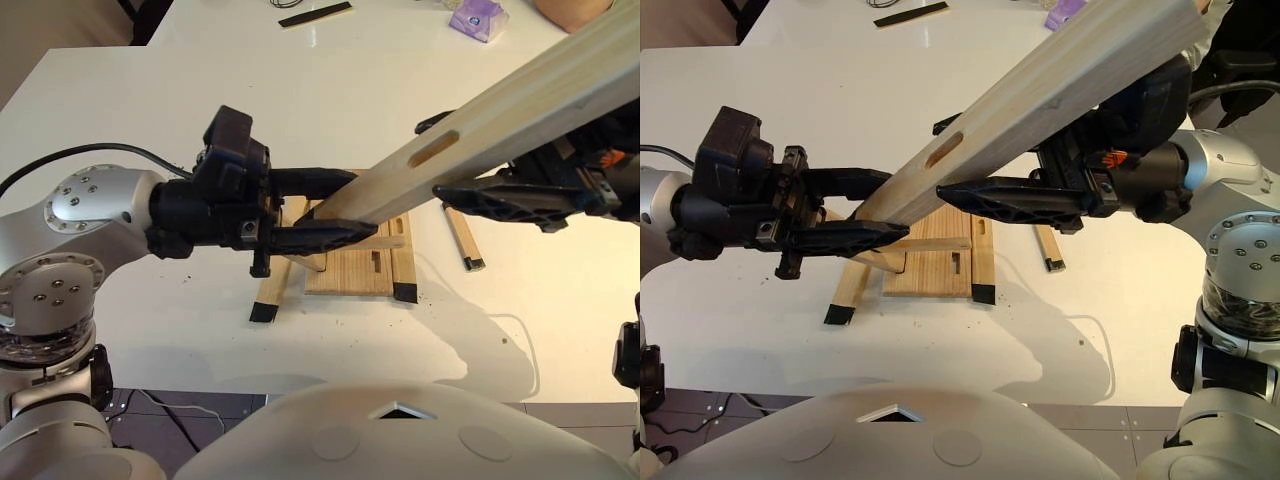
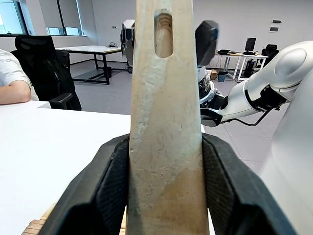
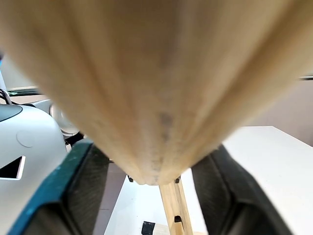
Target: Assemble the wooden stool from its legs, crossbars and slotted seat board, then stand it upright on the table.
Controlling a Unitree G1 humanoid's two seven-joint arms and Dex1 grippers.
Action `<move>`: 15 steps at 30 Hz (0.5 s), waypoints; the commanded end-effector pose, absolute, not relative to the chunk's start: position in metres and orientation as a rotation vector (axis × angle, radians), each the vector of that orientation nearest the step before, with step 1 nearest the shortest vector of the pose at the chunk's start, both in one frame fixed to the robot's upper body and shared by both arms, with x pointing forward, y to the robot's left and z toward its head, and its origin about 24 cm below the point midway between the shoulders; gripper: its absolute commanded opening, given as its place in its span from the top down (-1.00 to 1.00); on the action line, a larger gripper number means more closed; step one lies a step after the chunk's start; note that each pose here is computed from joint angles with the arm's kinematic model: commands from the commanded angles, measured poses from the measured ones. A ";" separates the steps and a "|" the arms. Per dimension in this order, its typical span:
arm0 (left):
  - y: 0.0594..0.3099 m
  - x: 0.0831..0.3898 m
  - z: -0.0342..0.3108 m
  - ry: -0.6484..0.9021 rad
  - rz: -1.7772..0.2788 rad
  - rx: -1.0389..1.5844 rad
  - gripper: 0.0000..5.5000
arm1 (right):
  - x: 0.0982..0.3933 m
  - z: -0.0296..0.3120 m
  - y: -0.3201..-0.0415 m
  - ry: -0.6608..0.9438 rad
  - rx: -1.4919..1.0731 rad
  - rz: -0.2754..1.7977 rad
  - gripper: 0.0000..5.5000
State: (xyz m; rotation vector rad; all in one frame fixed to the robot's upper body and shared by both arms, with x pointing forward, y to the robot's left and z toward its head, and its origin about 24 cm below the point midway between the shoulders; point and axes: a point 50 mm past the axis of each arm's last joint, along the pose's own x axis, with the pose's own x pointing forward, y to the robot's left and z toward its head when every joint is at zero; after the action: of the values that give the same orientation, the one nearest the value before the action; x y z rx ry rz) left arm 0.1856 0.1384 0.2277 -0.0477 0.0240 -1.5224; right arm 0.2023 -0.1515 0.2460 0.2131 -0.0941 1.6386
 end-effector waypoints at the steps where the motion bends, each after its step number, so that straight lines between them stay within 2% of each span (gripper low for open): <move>1: 0.139 0.188 0.232 -0.015 -1.497 -0.030 0.27 | 0.200 0.245 -0.150 -0.097 0.203 1.657 0.26; 5: 0.140 0.194 0.237 -0.057 -1.457 -0.054 0.27 | 0.203 0.249 -0.149 -0.130 0.217 1.642 0.27; 6: 0.141 0.200 0.243 -0.073 -1.420 -0.120 0.13 | 0.204 0.250 -0.149 -0.150 0.218 1.632 0.27; 13: 0.148 0.217 0.271 -0.194 -1.284 -0.338 -0.27 | 0.214 0.266 -0.154 -0.253 0.207 1.531 0.27; 15: 0.153 0.225 0.272 -0.190 -1.235 -0.366 -0.28 | 0.222 0.269 -0.163 -0.264 0.142 1.450 0.27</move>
State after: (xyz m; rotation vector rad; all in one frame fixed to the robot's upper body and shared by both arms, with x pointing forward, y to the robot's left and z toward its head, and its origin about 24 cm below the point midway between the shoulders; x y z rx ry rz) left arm 0.2182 0.1482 0.2673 -0.3371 -0.1736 -1.2817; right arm 0.2151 -0.1532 0.2594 0.2253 -0.2165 1.5314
